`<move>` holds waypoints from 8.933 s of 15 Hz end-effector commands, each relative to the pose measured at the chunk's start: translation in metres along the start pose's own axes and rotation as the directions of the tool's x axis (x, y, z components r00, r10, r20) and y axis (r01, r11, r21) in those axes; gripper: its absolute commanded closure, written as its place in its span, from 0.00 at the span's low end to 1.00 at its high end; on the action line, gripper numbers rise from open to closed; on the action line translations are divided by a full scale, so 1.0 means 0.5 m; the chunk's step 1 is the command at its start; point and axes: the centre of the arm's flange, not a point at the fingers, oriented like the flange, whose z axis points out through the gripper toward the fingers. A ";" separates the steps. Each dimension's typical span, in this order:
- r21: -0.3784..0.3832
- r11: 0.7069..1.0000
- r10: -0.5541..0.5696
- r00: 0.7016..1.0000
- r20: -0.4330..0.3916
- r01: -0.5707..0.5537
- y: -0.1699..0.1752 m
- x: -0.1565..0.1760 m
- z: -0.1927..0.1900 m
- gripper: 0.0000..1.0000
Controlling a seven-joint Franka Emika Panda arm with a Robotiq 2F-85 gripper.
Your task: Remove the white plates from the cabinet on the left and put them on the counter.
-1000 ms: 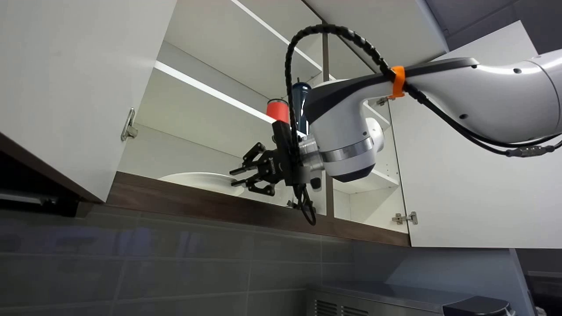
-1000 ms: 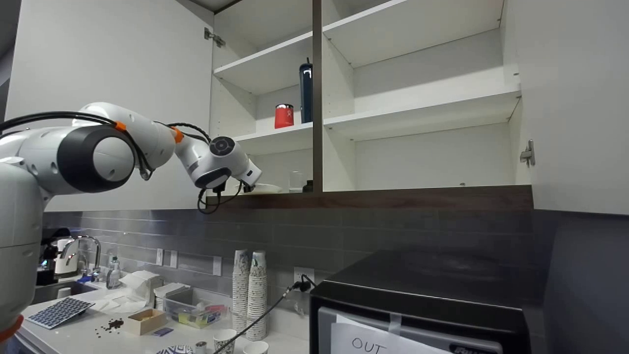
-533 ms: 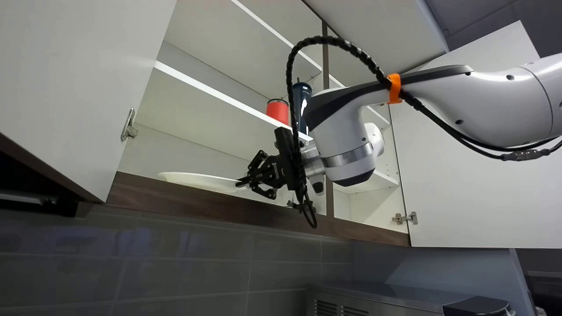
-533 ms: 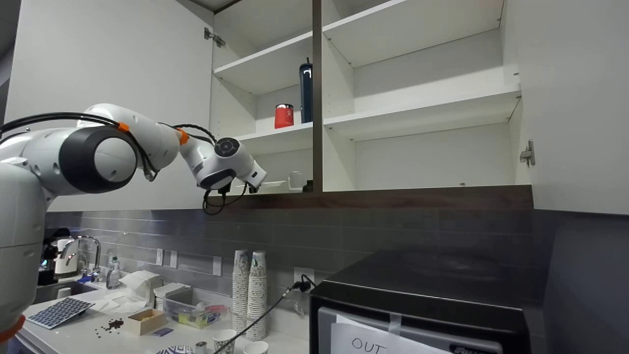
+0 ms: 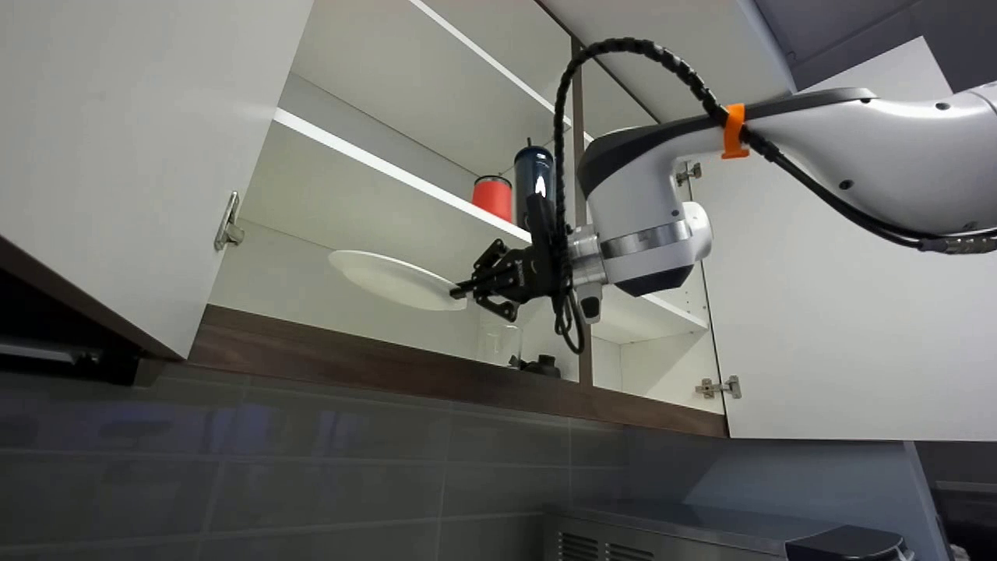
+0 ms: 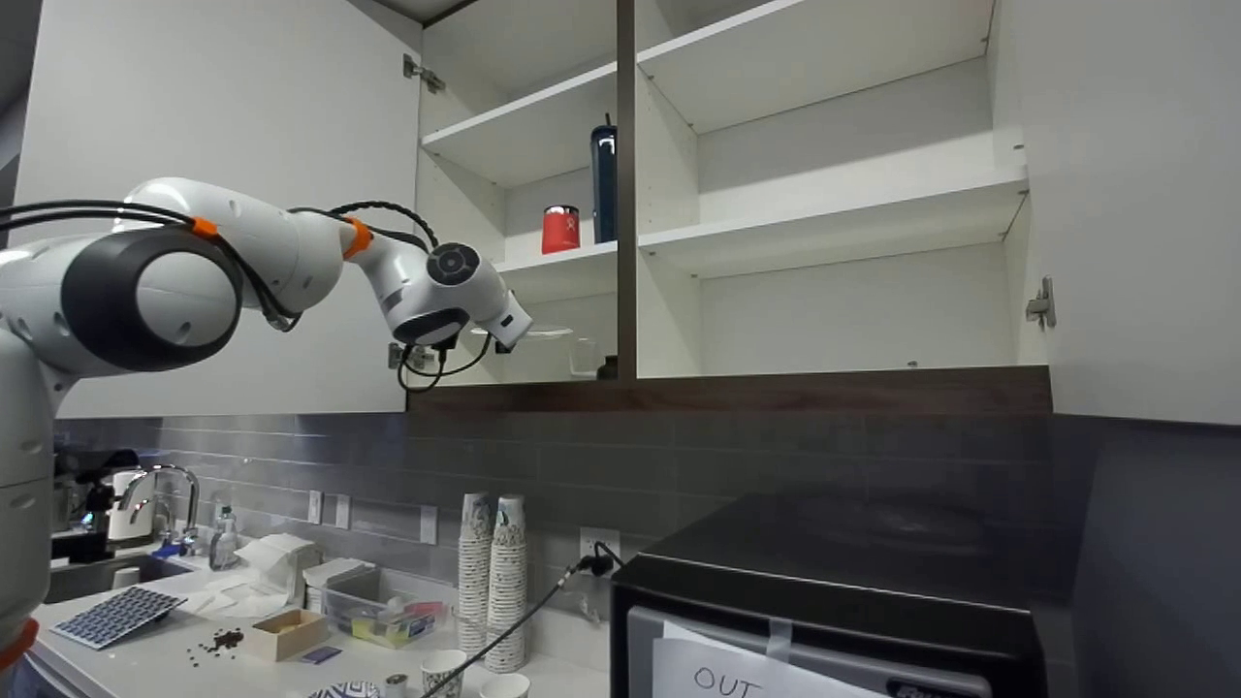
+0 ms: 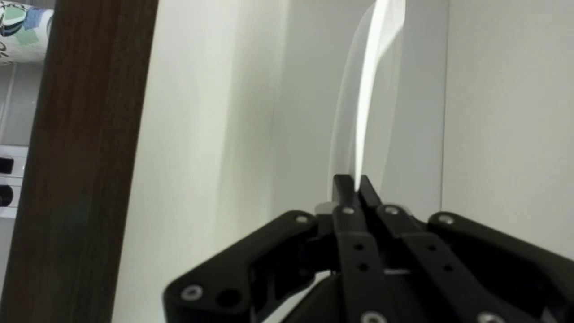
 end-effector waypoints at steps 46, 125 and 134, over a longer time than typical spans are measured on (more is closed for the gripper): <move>-0.481 0.843 0.095 0.813 0.575 0.241 0.479 0.167 -0.362 0.99; -0.800 0.594 -0.095 0.995 0.038 0.087 1.025 0.295 -0.243 0.19; -0.817 0.555 -0.056 0.987 0.148 0.154 0.953 0.231 -0.250 0.00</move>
